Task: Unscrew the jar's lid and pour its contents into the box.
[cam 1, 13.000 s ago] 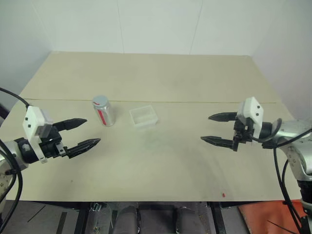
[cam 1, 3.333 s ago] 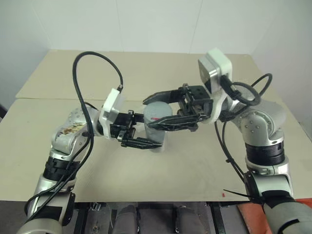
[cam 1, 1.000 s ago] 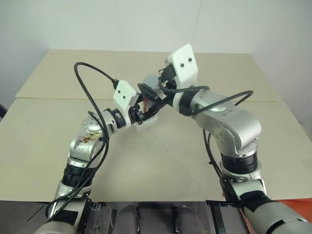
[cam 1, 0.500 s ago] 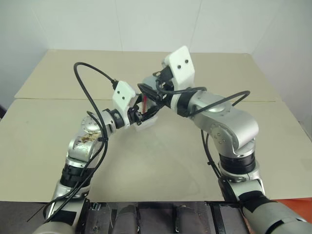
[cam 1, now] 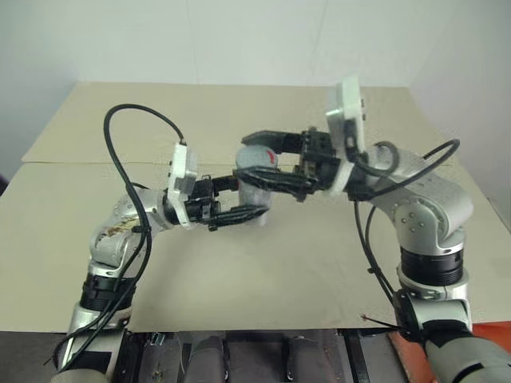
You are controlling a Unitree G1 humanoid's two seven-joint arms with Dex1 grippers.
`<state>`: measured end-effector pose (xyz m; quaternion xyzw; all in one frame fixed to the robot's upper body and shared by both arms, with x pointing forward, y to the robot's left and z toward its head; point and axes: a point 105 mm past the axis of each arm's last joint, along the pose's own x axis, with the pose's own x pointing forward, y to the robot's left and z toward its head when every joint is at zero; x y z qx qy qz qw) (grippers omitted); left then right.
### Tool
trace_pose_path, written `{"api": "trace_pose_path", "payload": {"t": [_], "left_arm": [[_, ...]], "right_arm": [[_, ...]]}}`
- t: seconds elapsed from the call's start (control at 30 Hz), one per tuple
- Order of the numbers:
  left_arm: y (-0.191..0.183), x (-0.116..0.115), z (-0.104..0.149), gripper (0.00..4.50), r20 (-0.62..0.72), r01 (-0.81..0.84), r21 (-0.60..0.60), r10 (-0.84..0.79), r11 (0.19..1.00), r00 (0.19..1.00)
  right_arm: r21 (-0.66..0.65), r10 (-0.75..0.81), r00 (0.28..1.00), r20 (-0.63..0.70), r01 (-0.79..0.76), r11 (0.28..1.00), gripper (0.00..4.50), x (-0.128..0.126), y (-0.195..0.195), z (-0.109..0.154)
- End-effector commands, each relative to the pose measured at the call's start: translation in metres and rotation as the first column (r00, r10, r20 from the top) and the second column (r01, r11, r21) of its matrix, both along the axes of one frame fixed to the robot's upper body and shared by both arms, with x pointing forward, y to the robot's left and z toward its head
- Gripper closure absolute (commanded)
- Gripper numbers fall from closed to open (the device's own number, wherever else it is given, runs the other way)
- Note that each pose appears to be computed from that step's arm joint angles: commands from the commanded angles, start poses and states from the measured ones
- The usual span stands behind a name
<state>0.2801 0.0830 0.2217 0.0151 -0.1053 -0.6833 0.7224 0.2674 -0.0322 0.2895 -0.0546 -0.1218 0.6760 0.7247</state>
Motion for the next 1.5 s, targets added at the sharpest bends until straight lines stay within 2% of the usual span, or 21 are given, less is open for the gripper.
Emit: {"api": "trace_pose_path", "payload": {"t": [0.03, 0.33, 0.63, 0.67, 0.77, 1.0, 1.27, 1.43, 1.5], "left_arm": [[0.007, -0.009, 0.028, 1.76, 0.097, 0.078, -0.047, -0.073, 0.996, 0.993], [0.002, -0.016, 0.029, 1.76, 0.156, 0.175, 0.009, -0.174, 0.985, 0.972], [-0.001, -0.014, 0.026, 1.76, 0.174, 0.154, 0.007, -0.153, 0.988, 0.973], [-0.001, -0.014, 0.026, 1.76, 0.175, 0.149, 0.007, -0.148, 0.989, 0.973], [-0.001, -0.013, 0.025, 1.76, 0.182, 0.135, 0.01, -0.134, 0.991, 0.974], [-0.001, -0.01, 0.023, 1.76, 0.178, 0.109, 0.006, -0.109, 0.994, 0.978], [0.014, 0.014, 0.02, 1.76, 0.138, -0.087, -0.03, 0.091, 0.996, 0.986], [0.025, 0.032, 0.018, 1.76, 0.114, -0.267, -0.044, 0.27, 0.963, 0.956], [0.027, 0.045, 0.015, 1.76, 0.11, -0.383, -0.032, 0.384, 0.923, 0.917]], "right_arm": [[-0.02, 0.126, 0.992, 0.011, -0.126, 0.992, 1.71, -0.015, -0.003, -0.001], [-0.033, 0.236, 0.972, -0.008, -0.236, 0.971, 1.71, -0.021, -0.009, 0.0], [-0.044, 0.2, 0.98, 0.009, -0.199, 0.979, 1.71, -0.017, -0.006, 0.0], [-0.043, 0.189, 0.982, 0.01, -0.188, 0.981, 0.98, -0.015, -0.006, 0.0], [-0.031, 0.168, 0.986, 0.012, -0.168, 0.985, 0.04, -0.013, -0.006, 0.002], [-0.024, 0.121, 0.992, 0.019, -0.121, 0.992, 0.04, -0.008, -0.006, 0.005], [-0.021, -0.065, 0.998, 0.015, 0.065, 0.998, 0.04, 0.01, -0.014, -0.002], [-0.026, -0.187, 0.982, 0.002, 0.187, 0.982, 0.04, 0.018, -0.025, -0.012], [-0.009, -0.257, 0.966, 0.0, 0.257, 0.966, 0.04, 0.022, -0.03, -0.013]]}}
